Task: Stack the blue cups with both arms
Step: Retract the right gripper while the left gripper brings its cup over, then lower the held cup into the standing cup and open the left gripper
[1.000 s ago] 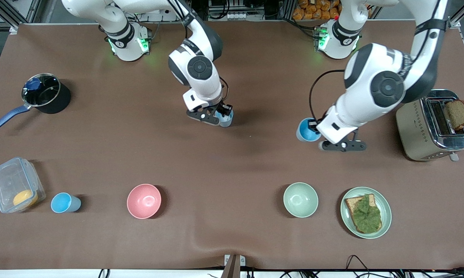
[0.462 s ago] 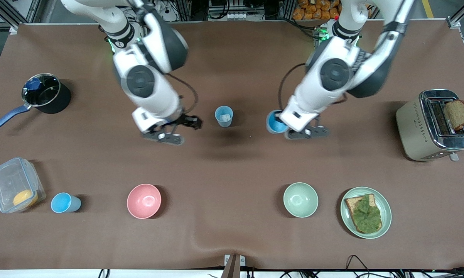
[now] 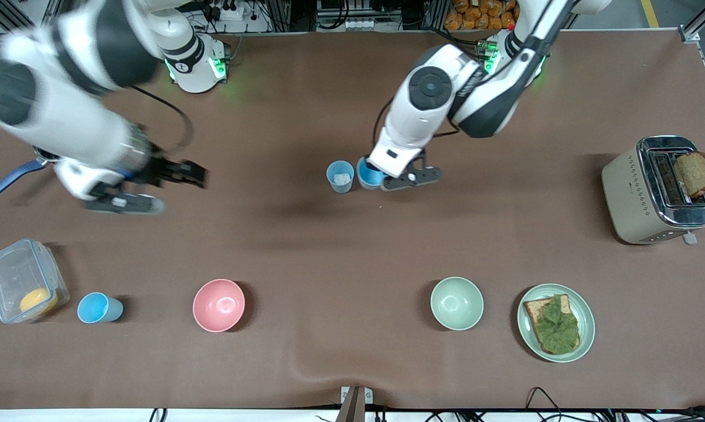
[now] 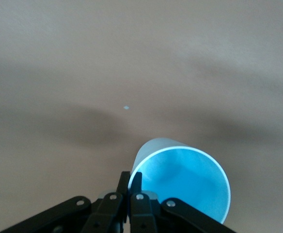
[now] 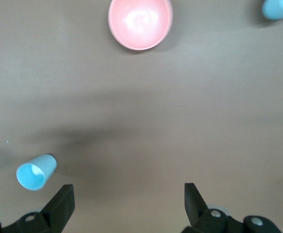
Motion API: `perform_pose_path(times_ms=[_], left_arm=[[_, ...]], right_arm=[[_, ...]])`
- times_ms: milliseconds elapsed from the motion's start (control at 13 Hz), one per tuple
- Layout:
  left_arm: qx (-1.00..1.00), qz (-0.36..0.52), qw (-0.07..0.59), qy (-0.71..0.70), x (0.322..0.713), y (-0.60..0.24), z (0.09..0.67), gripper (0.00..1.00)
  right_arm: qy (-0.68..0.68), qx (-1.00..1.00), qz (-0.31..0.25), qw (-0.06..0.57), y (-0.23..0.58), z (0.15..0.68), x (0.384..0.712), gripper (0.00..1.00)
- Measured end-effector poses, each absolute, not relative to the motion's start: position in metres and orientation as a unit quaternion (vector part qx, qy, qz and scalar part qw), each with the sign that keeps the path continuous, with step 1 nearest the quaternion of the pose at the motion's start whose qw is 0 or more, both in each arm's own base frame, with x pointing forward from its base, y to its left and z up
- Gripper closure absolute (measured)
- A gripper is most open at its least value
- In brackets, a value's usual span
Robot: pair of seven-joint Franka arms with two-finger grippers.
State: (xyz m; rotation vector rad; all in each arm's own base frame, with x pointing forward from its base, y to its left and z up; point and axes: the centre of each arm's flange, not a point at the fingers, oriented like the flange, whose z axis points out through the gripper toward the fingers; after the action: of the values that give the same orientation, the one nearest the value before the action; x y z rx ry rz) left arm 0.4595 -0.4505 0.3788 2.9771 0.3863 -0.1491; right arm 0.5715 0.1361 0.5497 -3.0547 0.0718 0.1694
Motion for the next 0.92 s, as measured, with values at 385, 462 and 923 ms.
perform_pose_path(times_ms=[385,462,923], left_arm=[[0.988,-0.027,0.047,0.148,0.439,-0.49,0.359,0.97],[0.987,-0.028,0.043,0.151,0.434,-0.499,0.353,0.97],[0.987,-0.028,0.022,0.159,0.404,-0.529,0.319,0.97]], right_arm=[[-0.003,-0.998,0.052,0.046,0.061,0.585,0.562,0.0],[-0.002,-0.998,0.051,0.045,0.057,0.594,0.561,0.0],[-0.001,-0.999,0.044,0.01,0.047,0.615,0.562,0.0]])
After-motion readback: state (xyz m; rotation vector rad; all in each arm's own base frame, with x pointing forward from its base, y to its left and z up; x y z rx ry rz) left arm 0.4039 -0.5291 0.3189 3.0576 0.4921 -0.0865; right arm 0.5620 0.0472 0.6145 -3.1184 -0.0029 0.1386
